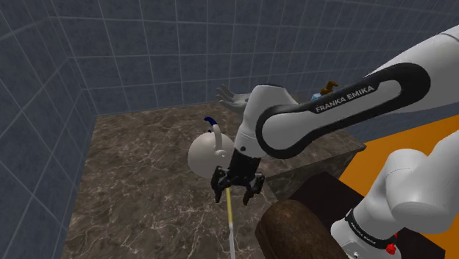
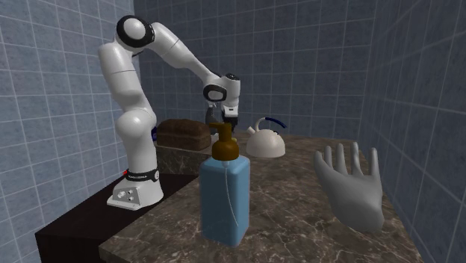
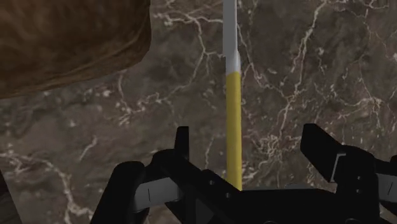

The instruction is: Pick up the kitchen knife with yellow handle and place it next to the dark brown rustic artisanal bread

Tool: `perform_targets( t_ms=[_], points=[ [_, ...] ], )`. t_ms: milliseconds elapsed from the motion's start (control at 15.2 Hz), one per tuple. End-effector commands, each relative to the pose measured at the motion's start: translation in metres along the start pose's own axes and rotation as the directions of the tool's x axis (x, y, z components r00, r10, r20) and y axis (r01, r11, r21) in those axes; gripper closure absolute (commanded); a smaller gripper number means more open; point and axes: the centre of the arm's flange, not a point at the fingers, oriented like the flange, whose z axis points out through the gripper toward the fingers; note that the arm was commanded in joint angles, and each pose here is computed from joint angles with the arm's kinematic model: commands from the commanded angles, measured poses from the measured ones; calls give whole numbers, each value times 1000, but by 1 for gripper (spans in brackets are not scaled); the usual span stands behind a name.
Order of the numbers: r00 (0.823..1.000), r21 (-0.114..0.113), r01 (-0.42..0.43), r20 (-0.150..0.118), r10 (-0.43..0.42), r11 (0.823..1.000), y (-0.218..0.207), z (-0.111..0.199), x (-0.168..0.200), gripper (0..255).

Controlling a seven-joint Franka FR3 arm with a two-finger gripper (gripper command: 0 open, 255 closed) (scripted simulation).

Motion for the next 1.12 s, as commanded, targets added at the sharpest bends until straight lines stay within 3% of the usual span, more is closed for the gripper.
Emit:
perform_targets(
  t_ms=[0,132,330,858,1056],
  points=[
    [995,-48,-25,-98,20,999,-9,7,-39,0],
    [981,-97,-45,-194,25,994,-18,20,-78,0],
    [942,-167,-84,-336,24,982,-31,46,-133,0],
    [940,-168,-85,-339,23,982,-24,84,-121,0],
    [940,-168,-85,-339,23,982,-24,84,-121,0]
  ],
)
